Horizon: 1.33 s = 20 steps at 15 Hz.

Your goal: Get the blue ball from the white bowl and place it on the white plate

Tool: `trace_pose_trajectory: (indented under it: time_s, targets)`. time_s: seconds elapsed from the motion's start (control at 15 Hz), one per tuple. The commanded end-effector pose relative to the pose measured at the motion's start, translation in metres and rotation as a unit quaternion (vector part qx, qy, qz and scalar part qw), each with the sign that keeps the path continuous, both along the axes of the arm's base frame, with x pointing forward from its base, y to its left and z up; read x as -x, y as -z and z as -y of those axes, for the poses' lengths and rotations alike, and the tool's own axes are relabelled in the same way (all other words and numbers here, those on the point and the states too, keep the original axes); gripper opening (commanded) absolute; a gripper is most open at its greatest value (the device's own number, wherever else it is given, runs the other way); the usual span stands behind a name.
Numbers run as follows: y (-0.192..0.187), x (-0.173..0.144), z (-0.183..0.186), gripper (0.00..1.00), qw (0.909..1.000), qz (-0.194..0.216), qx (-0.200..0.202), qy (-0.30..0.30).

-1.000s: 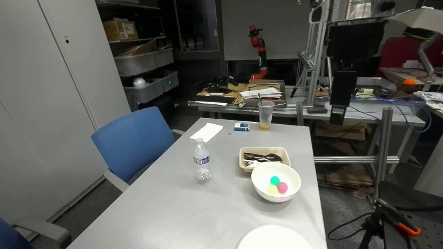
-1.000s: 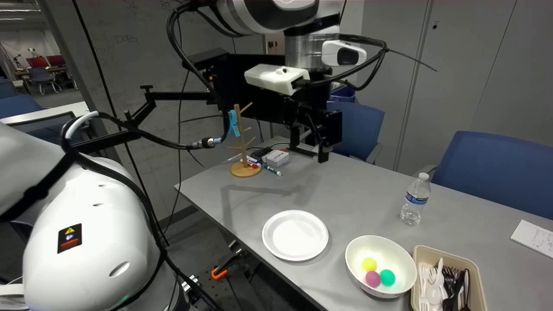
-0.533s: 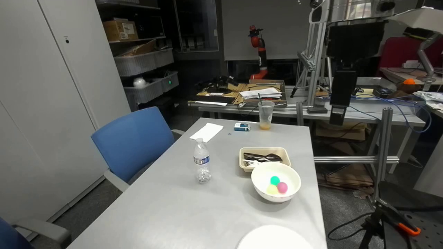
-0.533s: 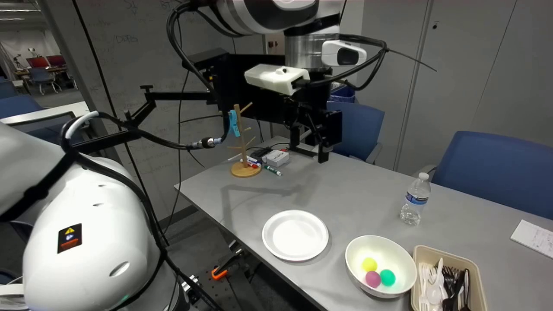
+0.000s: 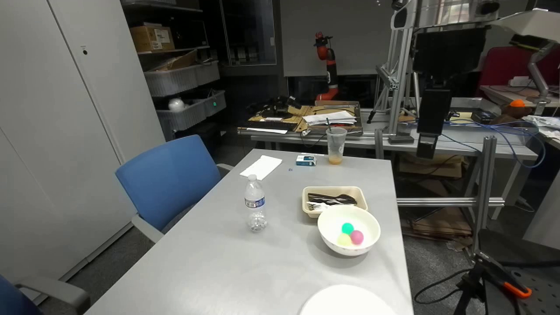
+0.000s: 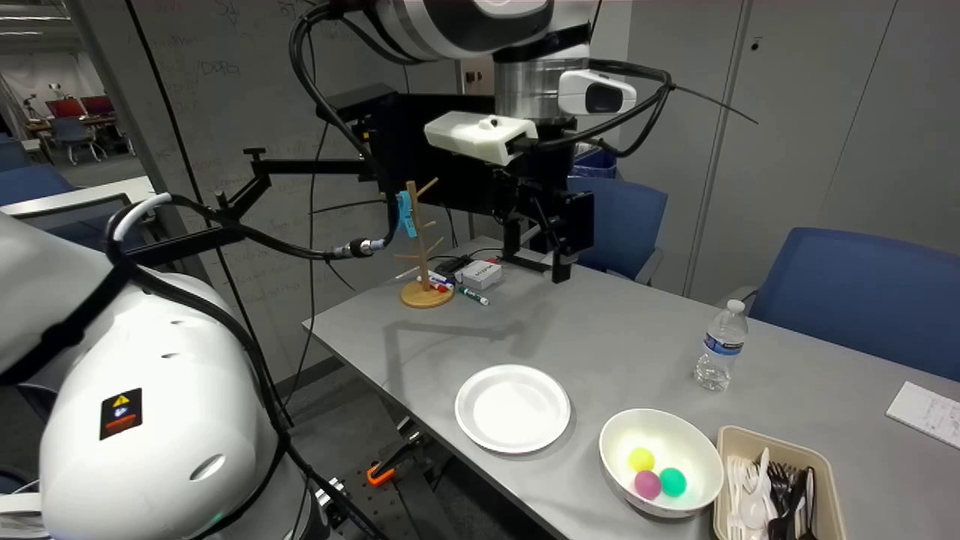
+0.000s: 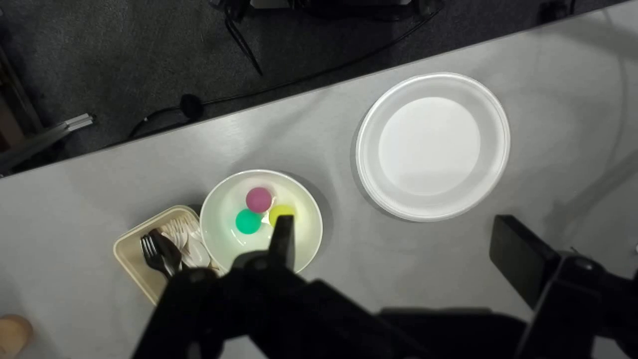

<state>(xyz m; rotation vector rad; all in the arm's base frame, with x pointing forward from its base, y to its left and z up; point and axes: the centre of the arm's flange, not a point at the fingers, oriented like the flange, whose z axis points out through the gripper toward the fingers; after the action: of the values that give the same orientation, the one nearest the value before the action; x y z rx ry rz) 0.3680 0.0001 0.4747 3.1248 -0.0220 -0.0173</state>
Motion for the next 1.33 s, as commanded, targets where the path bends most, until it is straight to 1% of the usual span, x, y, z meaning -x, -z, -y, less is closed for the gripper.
trace_pose_trajectory:
  time_s: [0.0, 0.67, 1.0, 1.27]
  targets:
    - [0.0, 0.0, 0.0, 1.0, 1.0, 0.0, 0.0, 0.0]
    - [0.0, 0.0, 0.0, 1.0, 1.0, 0.0, 0.0, 0.0]
    - [0.01, -0.023, 0.013, 1.0, 1.0, -0.002, -0.004, 0.006]
    - [0.03, -0.047, 0.03, 1.0, 0.9996, 0.011, -0.007, 0.026]
